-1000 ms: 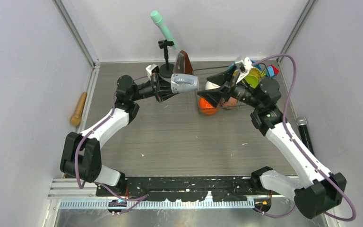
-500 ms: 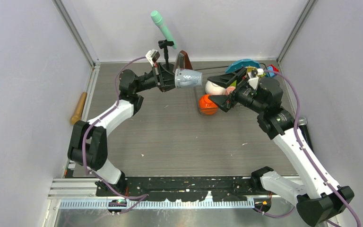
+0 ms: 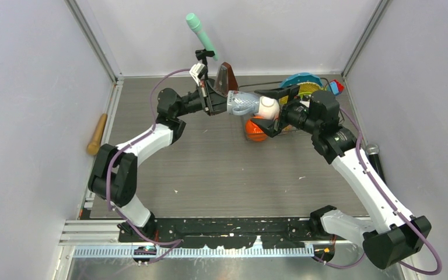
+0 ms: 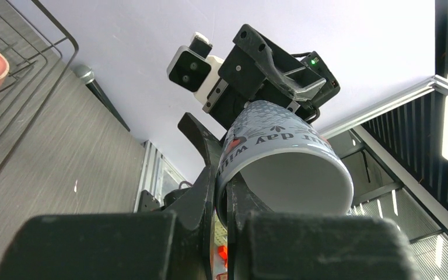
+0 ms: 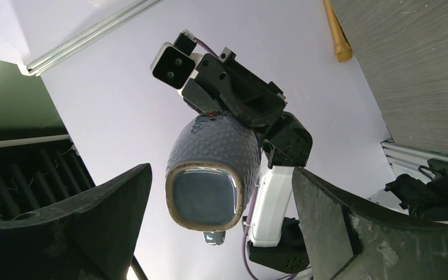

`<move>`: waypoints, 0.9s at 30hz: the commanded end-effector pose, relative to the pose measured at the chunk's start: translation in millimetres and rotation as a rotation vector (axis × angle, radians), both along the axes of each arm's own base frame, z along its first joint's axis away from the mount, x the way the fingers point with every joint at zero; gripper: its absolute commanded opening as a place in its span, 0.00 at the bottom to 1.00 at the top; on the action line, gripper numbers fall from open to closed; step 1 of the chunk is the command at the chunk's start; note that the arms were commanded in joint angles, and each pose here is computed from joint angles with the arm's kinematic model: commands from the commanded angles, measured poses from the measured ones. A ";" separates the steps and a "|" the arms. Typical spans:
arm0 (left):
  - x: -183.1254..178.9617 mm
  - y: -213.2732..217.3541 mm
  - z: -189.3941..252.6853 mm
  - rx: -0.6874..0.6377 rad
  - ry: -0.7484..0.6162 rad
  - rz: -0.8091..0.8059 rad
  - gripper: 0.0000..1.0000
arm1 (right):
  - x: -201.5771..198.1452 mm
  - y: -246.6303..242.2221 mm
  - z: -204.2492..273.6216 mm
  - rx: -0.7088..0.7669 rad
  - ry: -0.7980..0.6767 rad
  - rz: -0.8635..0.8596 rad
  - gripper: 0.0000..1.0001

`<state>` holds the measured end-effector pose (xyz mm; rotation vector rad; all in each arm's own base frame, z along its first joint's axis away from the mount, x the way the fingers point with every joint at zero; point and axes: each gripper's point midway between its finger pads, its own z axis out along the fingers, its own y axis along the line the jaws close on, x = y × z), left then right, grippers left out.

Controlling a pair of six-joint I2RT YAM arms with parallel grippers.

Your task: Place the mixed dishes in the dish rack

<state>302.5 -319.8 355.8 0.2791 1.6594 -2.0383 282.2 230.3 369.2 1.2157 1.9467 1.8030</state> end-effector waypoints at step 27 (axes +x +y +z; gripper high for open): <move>-8.8 2.2 27.6 -0.072 -0.021 -0.072 0.00 | 5.1 5.0 14.0 -0.006 -0.130 0.025 0.87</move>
